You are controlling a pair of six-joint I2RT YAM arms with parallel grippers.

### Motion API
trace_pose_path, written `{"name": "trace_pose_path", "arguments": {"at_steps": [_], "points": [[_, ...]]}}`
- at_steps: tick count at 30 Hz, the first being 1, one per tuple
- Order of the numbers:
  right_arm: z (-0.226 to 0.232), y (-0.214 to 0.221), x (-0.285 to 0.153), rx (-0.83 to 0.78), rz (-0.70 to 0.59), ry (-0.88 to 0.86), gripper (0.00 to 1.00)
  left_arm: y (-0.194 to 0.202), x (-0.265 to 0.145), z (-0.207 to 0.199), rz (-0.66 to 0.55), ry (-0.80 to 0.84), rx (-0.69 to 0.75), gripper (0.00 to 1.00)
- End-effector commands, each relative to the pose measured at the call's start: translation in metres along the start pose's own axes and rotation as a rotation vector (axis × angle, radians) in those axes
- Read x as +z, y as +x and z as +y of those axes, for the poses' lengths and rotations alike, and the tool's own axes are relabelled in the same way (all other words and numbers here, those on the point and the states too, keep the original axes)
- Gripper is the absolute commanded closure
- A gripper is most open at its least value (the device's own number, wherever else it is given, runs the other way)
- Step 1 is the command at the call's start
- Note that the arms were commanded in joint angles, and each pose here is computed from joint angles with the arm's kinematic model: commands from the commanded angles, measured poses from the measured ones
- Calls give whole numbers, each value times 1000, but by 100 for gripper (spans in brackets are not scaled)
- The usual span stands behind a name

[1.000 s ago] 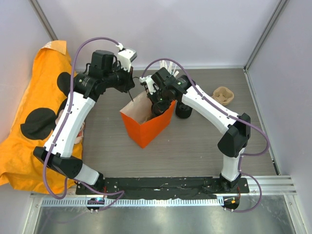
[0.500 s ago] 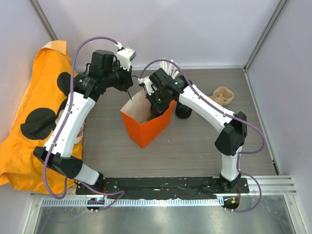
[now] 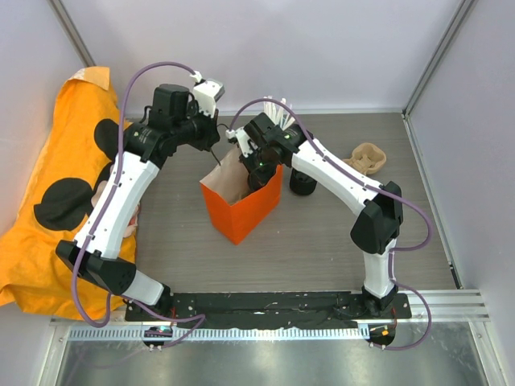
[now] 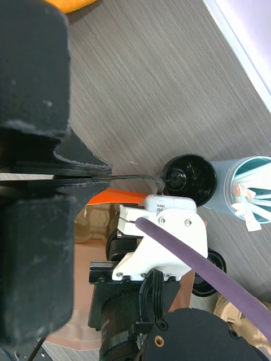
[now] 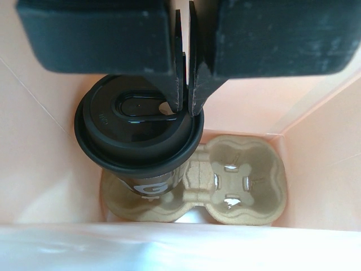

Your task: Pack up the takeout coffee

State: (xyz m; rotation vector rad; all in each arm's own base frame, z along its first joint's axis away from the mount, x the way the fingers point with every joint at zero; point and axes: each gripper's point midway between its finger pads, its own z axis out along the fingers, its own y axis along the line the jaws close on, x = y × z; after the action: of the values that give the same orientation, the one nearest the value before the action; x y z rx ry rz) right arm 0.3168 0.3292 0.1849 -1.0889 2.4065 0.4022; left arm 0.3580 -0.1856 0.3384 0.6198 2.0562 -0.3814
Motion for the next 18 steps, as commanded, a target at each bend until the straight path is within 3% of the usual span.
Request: {"name": "trace_pose_path", "arguments": {"at_steps": [1, 18], "points": [[1, -16, -8, -20, -49, 9, 99, -9, -8, -1, -44, -6, 1, 100], [-7, -22, -9, -31, -66, 49, 99, -9, -10, -5, -49, 14, -7, 100]]}}
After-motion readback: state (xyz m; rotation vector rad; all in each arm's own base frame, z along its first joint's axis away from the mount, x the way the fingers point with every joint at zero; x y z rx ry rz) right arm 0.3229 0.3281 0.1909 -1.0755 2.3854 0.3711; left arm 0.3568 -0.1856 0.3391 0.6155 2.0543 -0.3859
